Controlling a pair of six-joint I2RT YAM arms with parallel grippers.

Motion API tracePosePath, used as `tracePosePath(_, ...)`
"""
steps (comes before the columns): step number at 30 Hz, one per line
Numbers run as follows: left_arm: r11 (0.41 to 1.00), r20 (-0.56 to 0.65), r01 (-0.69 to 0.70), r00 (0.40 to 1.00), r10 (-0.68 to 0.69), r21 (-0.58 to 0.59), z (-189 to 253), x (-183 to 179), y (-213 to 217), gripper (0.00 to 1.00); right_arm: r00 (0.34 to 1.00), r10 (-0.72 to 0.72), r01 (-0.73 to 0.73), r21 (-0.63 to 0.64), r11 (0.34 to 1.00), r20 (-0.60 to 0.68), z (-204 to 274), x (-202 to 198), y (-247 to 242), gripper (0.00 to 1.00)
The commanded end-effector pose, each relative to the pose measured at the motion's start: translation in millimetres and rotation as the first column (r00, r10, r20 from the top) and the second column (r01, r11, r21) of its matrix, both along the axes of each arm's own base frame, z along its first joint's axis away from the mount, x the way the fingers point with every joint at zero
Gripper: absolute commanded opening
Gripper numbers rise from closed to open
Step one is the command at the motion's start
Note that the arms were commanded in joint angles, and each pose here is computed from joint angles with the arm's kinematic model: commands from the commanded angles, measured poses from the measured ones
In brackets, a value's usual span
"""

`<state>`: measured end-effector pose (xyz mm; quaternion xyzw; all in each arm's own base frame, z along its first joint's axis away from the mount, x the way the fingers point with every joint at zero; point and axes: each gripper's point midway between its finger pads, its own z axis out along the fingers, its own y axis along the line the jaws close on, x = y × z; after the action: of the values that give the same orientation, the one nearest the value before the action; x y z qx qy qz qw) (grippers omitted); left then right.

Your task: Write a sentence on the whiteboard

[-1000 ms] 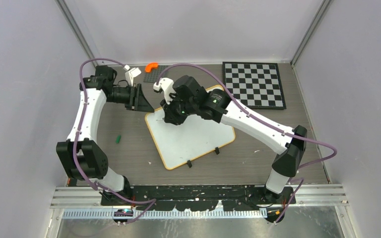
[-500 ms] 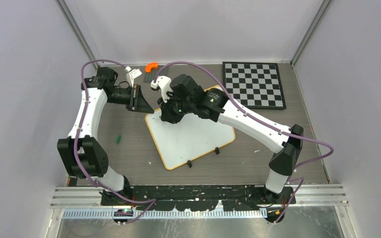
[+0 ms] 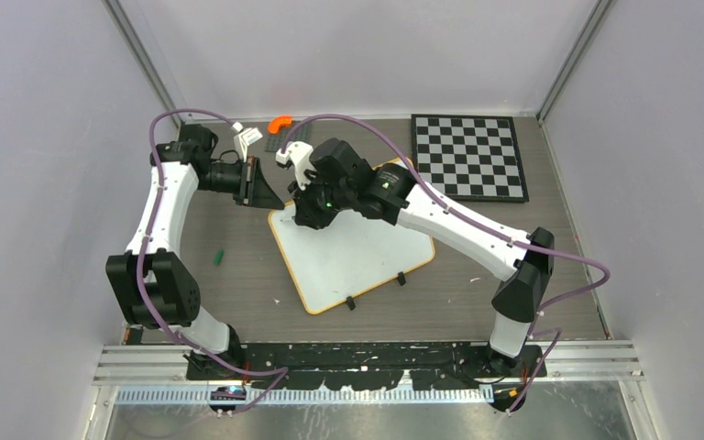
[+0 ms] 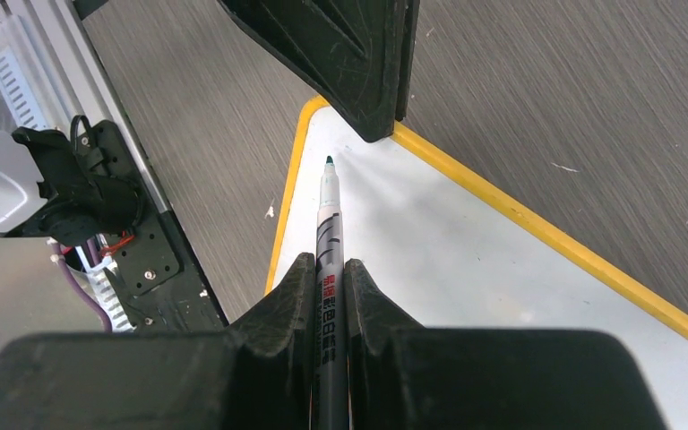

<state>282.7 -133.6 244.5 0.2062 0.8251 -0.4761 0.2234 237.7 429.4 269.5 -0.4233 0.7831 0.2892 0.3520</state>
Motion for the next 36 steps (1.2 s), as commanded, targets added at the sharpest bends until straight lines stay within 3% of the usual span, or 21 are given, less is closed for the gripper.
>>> tracePosePath(1, 1.000, -0.006, 0.014, 1.000, -0.014, 0.002, -1.7, -4.8, -0.5, 0.00, 0.999, -0.004, -0.001, 0.098, 0.995, 0.047, 35.2, 3.2, 12.1, 0.00)
tracePosePath(36, 1.000, -0.016, 0.015, 1.000, -0.015, 0.003, -1.7, -4.9, -0.3, 0.00, 0.994, -0.052, 0.055, -0.033, 0.998, 0.099, -3.4, 11.3, -20.4, 0.00)
